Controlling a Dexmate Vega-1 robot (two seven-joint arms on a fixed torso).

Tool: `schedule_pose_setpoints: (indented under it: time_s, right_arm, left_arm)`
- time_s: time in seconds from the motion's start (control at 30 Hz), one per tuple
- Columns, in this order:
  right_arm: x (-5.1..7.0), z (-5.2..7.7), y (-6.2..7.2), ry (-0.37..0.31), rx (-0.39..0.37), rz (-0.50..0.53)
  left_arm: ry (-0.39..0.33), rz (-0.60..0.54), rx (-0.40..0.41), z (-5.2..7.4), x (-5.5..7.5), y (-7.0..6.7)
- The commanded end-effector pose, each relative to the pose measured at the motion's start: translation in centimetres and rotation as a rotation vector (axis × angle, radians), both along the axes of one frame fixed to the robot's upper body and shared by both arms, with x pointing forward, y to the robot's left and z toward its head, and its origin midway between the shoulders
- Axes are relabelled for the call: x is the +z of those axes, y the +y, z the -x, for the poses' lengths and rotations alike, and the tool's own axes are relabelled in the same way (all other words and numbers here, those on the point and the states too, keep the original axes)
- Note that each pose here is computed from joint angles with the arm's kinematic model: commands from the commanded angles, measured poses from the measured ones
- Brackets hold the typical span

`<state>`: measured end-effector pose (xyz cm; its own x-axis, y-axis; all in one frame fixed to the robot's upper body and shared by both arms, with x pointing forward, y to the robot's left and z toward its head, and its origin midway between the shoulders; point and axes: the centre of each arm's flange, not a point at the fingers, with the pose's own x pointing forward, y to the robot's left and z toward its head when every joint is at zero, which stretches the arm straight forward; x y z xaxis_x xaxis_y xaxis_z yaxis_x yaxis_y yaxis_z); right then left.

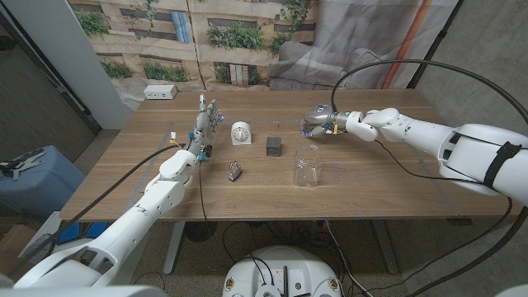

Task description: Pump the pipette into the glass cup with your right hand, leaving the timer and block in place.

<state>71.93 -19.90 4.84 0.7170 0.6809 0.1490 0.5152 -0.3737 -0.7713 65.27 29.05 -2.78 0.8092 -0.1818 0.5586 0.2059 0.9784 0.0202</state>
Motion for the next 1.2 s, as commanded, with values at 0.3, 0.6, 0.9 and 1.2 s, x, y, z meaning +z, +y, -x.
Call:
schedule_pose_setpoints:
  time_s: [0.3,0.6,0.9,1.2]
  right_arm:
    - [0.3,0.3,-0.2,0.013,0.004,-0.067]
    - [0.9,1.2,-0.3,0.022,0.007,-0.13]
    - [1.6,2.4,-0.8,0.027,0.009,-0.215]
    - [2.6,4.4,-1.5,0.0,0.025,-0.323]
  left_arm:
    - [-0.001,0.0,0.001,0.0,0.0,0.0]
    - [-0.001,0.0,0.001,0.0,0.0,0.0]
    - [-0.001,0.0,0.001,0.0,0.0,0.0]
    - [0.0,-0.004,-0.005,0.0,0.0,0.0]
